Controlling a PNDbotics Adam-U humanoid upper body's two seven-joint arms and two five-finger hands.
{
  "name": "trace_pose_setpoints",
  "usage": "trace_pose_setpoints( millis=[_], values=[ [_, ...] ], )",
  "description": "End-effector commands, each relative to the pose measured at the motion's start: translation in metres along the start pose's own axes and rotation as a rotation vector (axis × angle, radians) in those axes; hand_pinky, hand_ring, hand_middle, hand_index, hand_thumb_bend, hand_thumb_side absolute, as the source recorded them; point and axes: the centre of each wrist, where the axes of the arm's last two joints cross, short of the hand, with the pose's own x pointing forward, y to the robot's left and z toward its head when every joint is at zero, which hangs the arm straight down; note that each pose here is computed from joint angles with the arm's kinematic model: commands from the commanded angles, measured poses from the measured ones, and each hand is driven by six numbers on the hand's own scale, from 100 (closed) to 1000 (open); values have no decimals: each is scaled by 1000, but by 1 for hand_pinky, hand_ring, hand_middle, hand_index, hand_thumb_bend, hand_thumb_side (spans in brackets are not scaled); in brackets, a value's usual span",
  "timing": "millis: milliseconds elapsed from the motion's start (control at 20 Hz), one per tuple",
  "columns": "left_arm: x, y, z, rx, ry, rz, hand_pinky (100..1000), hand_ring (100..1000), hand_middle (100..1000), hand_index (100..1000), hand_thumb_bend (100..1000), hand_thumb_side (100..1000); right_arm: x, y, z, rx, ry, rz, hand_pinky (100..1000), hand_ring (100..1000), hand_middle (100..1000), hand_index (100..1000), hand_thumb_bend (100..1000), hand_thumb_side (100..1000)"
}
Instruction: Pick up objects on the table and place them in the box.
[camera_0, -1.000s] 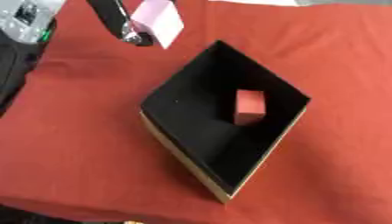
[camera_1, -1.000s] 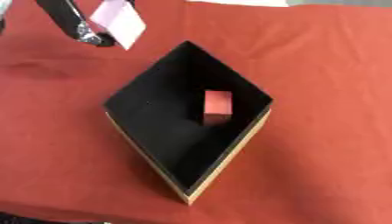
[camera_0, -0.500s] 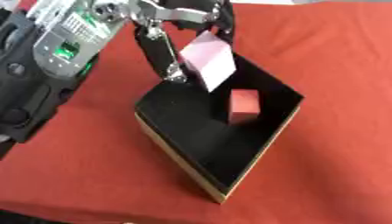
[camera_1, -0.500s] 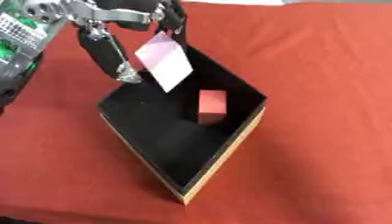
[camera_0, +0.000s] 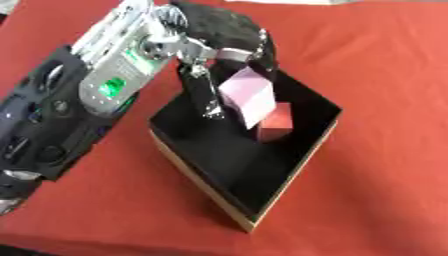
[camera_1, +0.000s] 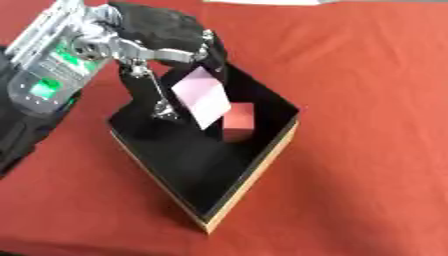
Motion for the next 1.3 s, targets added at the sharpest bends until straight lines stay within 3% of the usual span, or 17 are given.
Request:
trace_pose_setpoints(
  millis=[50,200,250,300,350,550,750,950,1250,1300],
  values=[
    [-3,-4,-4,-21,7,-21,411,580,608,711,316,100,5,-5,-5,-12,-31,9,815,635,531,798,100,670],
    [-5,-12,-7,-46,-3,-19,455,612,642,746,333,203,5,-5,-5,-12,-31,8,815,635,531,797,100,670],
    [-5,-13,-7,-50,-6,-24,531,676,690,787,373,283,5,-5,-5,-12,-31,9,815,635,530,797,100,670],
    [-4,-13,-6,-53,-9,-31,531,676,690,787,373,283,5,-5,-5,-12,-31,9,815,635,530,797,100,670],
    [-4,-14,-6,-61,-10,-39,620,753,760,845,414,381,5,-5,-5,-12,-31,9,814,635,530,797,100,670],
    [-7,-17,-4,-109,-14,-71,788,883,890,966,550,508,5,-5,-6,-12,-31,9,815,635,531,797,100,669],
    [-7,-11,3,-82,15,-118,834,928,923,995,659,548,5,-5,-5,-13,-30,9,814,635,531,797,100,669],
    [-4,-3,12,5,33,-149,833,930,920,993,641,537,5,-5,-5,-14,-30,10,814,635,532,797,100,669],
    [-3,-2,13,23,34,-153,833,930,920,993,641,537,5,-5,-5,-15,-30,11,814,635,532,797,100,669],
    [-2,-2,13,26,33,-151,685,823,855,945,100,674,5,-5,-5,-17,-31,12,813,637,535,797,100,670]
  ],
)
